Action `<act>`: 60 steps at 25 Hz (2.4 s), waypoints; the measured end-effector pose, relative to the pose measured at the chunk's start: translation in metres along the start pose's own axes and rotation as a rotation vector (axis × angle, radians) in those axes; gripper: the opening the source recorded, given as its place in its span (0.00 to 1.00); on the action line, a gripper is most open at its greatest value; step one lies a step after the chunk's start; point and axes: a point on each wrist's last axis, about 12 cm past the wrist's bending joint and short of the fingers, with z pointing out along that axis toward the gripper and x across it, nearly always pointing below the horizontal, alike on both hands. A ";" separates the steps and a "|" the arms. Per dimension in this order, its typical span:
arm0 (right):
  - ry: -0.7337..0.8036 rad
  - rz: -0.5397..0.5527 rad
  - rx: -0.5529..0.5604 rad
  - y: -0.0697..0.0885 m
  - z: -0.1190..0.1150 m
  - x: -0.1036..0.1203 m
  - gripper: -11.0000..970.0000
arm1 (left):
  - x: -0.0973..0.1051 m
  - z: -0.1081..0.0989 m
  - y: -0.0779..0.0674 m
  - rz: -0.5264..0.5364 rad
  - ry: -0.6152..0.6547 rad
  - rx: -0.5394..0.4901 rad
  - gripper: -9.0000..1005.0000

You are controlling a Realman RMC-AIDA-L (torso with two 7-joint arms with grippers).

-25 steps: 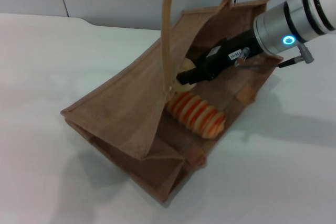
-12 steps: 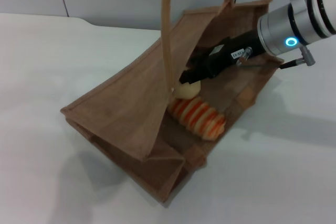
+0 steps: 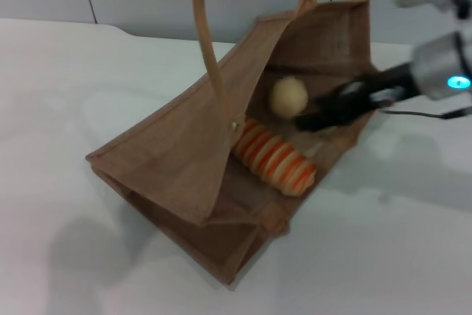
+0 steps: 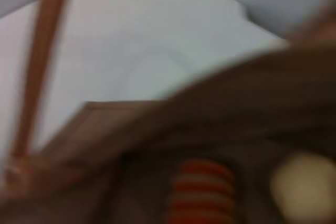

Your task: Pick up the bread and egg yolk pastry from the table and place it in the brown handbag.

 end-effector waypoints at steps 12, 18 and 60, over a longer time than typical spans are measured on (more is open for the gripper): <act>-0.082 0.150 0.246 -0.035 -0.077 0.049 0.69 | 0.015 -0.003 0.007 -0.048 -0.030 -0.036 0.22; -0.217 0.161 0.303 -0.045 -0.100 0.063 0.69 | 0.029 -0.007 0.017 -0.166 -0.079 -0.043 0.41; -0.832 -0.017 1.010 -0.018 -0.003 0.154 0.69 | 0.195 0.038 -0.037 -0.092 -0.065 -0.368 0.72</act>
